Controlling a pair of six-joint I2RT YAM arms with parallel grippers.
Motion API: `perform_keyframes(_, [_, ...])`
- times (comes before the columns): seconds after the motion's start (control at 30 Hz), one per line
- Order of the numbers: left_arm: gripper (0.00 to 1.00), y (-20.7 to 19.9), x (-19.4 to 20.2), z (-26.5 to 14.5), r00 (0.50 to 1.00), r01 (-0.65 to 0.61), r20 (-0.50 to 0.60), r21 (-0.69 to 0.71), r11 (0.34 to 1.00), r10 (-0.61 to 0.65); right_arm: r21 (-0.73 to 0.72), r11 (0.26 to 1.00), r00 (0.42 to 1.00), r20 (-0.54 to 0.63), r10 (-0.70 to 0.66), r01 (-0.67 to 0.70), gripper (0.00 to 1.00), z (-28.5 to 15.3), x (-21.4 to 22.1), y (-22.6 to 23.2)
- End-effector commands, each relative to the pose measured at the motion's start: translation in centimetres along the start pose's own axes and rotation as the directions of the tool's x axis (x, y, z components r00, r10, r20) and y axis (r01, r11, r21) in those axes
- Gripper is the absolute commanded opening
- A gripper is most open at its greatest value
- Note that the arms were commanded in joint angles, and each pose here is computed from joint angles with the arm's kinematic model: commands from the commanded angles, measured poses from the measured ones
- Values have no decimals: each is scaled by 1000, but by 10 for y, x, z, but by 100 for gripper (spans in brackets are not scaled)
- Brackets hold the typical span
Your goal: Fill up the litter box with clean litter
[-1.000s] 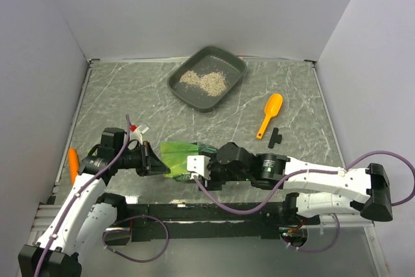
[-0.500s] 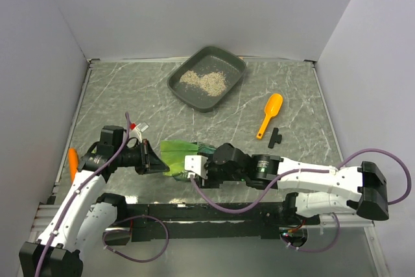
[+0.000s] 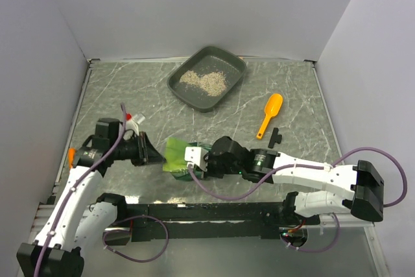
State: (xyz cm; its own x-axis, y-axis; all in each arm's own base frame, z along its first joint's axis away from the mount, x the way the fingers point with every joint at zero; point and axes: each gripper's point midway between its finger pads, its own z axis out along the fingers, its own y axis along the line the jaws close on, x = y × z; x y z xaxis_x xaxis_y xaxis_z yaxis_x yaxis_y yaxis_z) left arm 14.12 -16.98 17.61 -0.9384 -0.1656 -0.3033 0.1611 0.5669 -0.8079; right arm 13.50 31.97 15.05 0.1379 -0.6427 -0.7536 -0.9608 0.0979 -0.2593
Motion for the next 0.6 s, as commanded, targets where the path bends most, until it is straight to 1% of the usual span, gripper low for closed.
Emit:
perform_keyframes(0.0, [22,-38,-60,-38,924,-281,238,-105,954,299,-42,996,991,-111,76,-81,0,-25,28,1])
perform_keyframes(0.03, [24,-48,-63,-44,898,-339,261,-101,935,354,-39,995,991,-98,87,-91,0,-29,23,-3])
perform_keyframes(0.07, [27,-69,-70,-55,850,-416,319,-82,906,419,-66,991,988,-108,113,-121,0,-34,26,-3])
perform_keyframes(0.1, [32,-83,-67,-57,827,-469,332,-36,882,453,-79,987,986,-109,128,-137,0,-37,25,-3])
perform_keyframes(0.13, [36,-93,-67,-61,800,-513,355,-15,858,484,-88,985,986,-97,137,-145,0,-42,17,-7])
perform_keyframes(0.17, [38,-104,-63,-67,765,-562,385,5,827,517,-115,980,982,-117,146,-160,0,-45,19,-4])
perform_keyframes(0.2, [41,-119,-58,-70,725,-628,408,59,776,555,-148,973,980,-121,159,-176,0,-46,18,-1])
perform_keyframes(0.23, [42,-124,-56,-71,713,-646,418,82,759,562,-163,970,980,-110,165,-182,0,-48,10,-2])
perform_keyframes(0.27, [43,-125,-52,-69,713,-655,413,107,748,566,-178,963,976,-116,183,-202,0,-48,10,-1])
perform_keyframes(0.3, [45,-129,-48,-68,700,-680,413,135,721,582,-204,954,974,-96,205,-221,0,-50,4,-1])
perform_keyframes(0.37, [46,-126,-42,-60,700,-689,396,156,707,595,-225,943,970,-74,234,-244,0,-49,0,-4])
perform_keyframes(0.4, [46,-126,-43,-58,684,-706,402,152,692,609,-256,933,967,-58,247,-253,0,-49,-5,-1])
perform_keyframes(0.47, [47,-124,-37,-48,687,-711,384,183,679,617,-282,919,961,-44,274,-275,0,-47,-9,-2])
perform_keyframes(0.5, [48,-126,-36,-44,680,-720,387,193,667,623,-295,914,959,-29,282,-278,0,-46,-13,-3])
perform_keyframes(0.53, [48,-122,-40,-37,684,-713,382,171,680,622,-303,910,957,-23,290,-283,0,-45,-16,-4])
perform_keyframes(0.57, [48,-124,-30,-27,682,-722,358,194,664,637,-314,904,955,-26,296,-289,0,-42,-16,-3])
